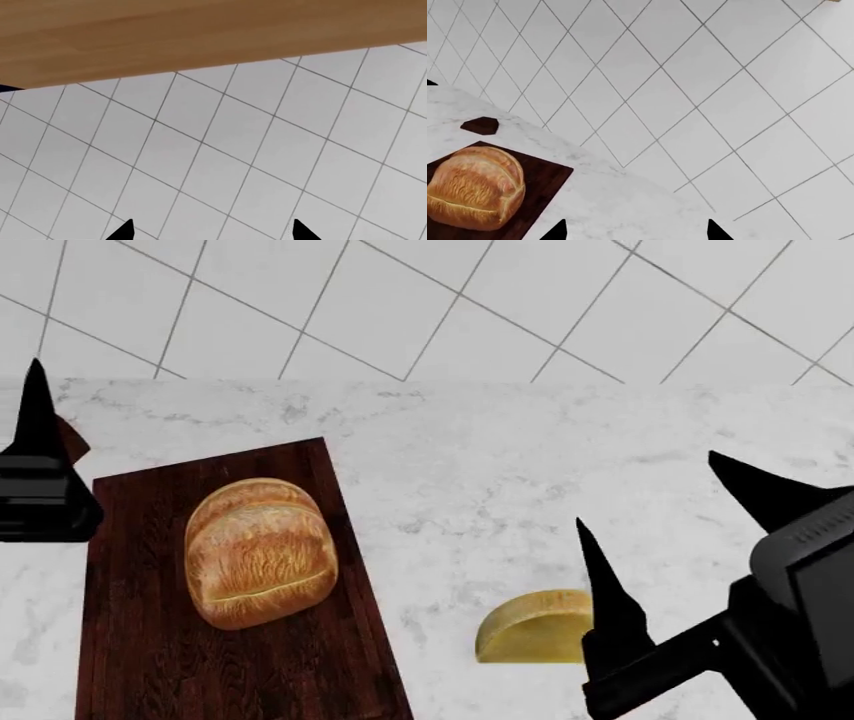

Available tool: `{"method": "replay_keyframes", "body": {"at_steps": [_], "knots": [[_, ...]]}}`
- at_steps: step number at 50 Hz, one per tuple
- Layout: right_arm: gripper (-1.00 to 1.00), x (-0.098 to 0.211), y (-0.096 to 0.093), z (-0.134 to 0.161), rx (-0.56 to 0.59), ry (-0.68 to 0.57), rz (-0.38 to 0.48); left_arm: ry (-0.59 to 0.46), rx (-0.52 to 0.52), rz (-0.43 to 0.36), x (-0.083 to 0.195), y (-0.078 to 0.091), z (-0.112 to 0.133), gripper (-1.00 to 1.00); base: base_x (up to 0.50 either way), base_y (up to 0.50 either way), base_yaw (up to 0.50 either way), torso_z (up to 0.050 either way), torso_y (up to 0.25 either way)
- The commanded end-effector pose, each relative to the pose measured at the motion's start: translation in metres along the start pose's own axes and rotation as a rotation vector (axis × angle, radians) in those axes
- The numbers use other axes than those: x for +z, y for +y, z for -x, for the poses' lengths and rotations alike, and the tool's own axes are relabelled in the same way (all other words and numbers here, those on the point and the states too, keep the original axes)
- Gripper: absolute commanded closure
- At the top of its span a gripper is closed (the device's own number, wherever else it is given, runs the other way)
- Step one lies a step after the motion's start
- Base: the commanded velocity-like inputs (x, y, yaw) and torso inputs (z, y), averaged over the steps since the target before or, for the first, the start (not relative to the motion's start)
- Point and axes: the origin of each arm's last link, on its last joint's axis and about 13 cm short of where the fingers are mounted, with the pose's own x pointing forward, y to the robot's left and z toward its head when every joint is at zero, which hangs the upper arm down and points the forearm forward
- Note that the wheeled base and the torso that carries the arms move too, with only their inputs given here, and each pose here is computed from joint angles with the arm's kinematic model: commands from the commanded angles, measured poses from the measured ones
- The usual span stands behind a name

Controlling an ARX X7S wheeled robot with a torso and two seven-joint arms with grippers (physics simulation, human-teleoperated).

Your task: Pick up the wedge of cheese and place it on the slice of bread to prepare a simple cheese on bread dish.

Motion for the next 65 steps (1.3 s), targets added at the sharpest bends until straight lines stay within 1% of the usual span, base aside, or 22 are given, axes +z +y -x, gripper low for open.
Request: {"method": "replay_keyframes", "body": {"at_steps": [1, 3, 4, 6, 10, 12, 15, 20, 22, 24, 27, 30, 34, 38, 41, 45, 46, 48, 49, 54, 59, 65], "knots": [[-1.0, -0.003, -0.008, 0.002, 0.138, -0.024, 0.015, 0.018, -0.005, 0.003, -0.001, -0.001, 0.0, -1.0, 0.0, 0.0, 0.0, 0.0, 0.0], [-1.0, -0.003, -0.01, 0.002, 0.149, -0.025, 0.018, 0.018, -0.008, 0.002, 0.0, -0.001, 0.0, -1.0, 0.0, 0.0, 0.0, 0.0, 0.0], [-1.0, -0.001, -0.012, 0.002, 0.198, -0.02, 0.029, 0.018, -0.008, 0.0, -0.002, -0.001, 0.0, -1.0, 0.0, 0.0, 0.0, 0.0, 0.0], [-1.0, 0.0, -0.015, 0.0, 0.212, -0.017, 0.049, 0.02, -0.011, -0.001, -0.003, -0.002, 0.0, -1.0, 0.0, 0.0, 0.0, 0.0, 0.0], [-1.0, 0.0, -0.02, -0.004, 0.262, -0.012, 0.05, 0.021, -0.011, -0.005, -0.003, -0.002, -0.001, -1.0, 0.0, 0.0, 0.0, 0.0, 0.0], [-1.0, 0.001, -0.021, -0.005, 0.289, 0.006, 0.078, 0.021, -0.012, -0.005, -0.003, -0.002, -0.001, -1.0, 0.0, 0.0, 0.0, 0.0, 0.0], [-1.0, 0.0, -0.026, -0.008, 0.279, 0.017, 0.074, 0.026, -0.017, -0.007, -0.005, -0.002, -0.001, -1.0, 0.0, 0.0, 0.0, 0.0, 0.0], [-1.0, -0.002, -0.034, -0.013, 0.332, 0.038, 0.082, 0.036, -0.024, -0.013, -0.004, -0.003, -0.001, -1.0, 0.0, 0.0, 0.0, 0.0, 0.0], [-1.0, -0.002, -0.037, -0.015, 0.359, 0.053, 0.101, 0.037, -0.025, -0.016, -0.004, -0.003, -0.001, -1.0, 0.0, 0.0, 0.0, 0.0, 0.0], [-1.0, -0.003, -0.041, -0.017, 0.373, 0.058, 0.095, 0.038, -0.025, -0.017, -0.004, -0.004, -0.001, -1.0, 0.0, 0.0, 0.0, 0.0, 0.0], [-1.0, -0.005, -0.049, -0.022, 0.4, 0.094, 0.124, 0.038, -0.029, -0.021, -0.004, -0.004, 0.0, -1.0, 0.0, 0.0, 0.0, 0.0, 0.0], [-1.0, -0.003, -0.053, -0.024, 0.413, 0.093, 0.122, 0.039, -0.027, -0.02, -0.005, -0.004, -0.001, -1.0, 0.0, 0.0, 0.0, 0.0, 0.0], [-1.0, -0.01, -0.061, -0.026, 0.44, 0.143, 0.13, 0.039, -0.029, -0.022, -0.006, -0.004, 0.0, -1.0, 0.0, 0.0, 0.0, 0.0, 0.0], [-1.0, -0.004, -0.069, -0.028, 0.463, 0.17, 0.134, 0.039, -0.031, -0.023, -0.006, -0.004, 0.0, -1.0, 0.0, 0.0, 0.0, 0.0, 0.0], [-1.0, -0.006, -0.074, -0.029, 0.474, 0.198, 0.138, 0.041, -0.029, -0.023, -0.006, -0.004, 0.0, -1.0, 0.0, 0.0, 0.0, 0.0, 0.0], [-1.0, -0.012, -0.077, -0.027, 0.497, 0.229, 0.144, 0.043, -0.03, -0.026, -0.006, -0.005, 0.0, -1.0, 0.0, 0.0, 0.0, 0.0, 0.0], [-1.0, -0.006, -0.081, -0.026, 0.497, 0.237, 0.145, 0.043, -0.032, -0.027, -0.006, -0.005, 0.0, -1.0, 0.0, 0.0, 0.0, 0.0, 0.0], [-1.0, -0.012, -0.082, -0.024, 0.482, 0.251, 0.141, 0.044, -0.031, -0.026, -0.005, -0.005, 0.0, -1.0, 0.0, 0.0, 0.0, 0.0, 0.0], [-1.0, -0.007, -0.084, -0.023, 0.473, 0.259, 0.149, 0.054, -0.021, -0.002, -0.007, -0.004, -0.001, -1.0, 0.0, 0.0, 0.0, 0.0, 0.0], [-1.0, -0.01, -0.087, -0.02, 0.487, 0.27, 0.15, 0.056, -0.019, -0.003, -0.006, -0.004, -0.001, -1.0, 0.0, 0.0, 0.0, 0.0, 0.0], [-1.0, -0.01, -0.089, -0.022, 0.552, 0.302, 0.181, 0.056, -0.017, -0.005, -0.006, -0.004, -0.001, -1.0, 0.0, 0.0, 0.0, 0.0, 0.0], [-1.0, -0.012, -0.091, -0.025, 0.586, 0.328, 0.193, 0.056, -0.018, -0.005, -0.006, -0.004, -0.001, -1.0, 0.0, 0.0, 0.0, 0.0, 0.0]]}}
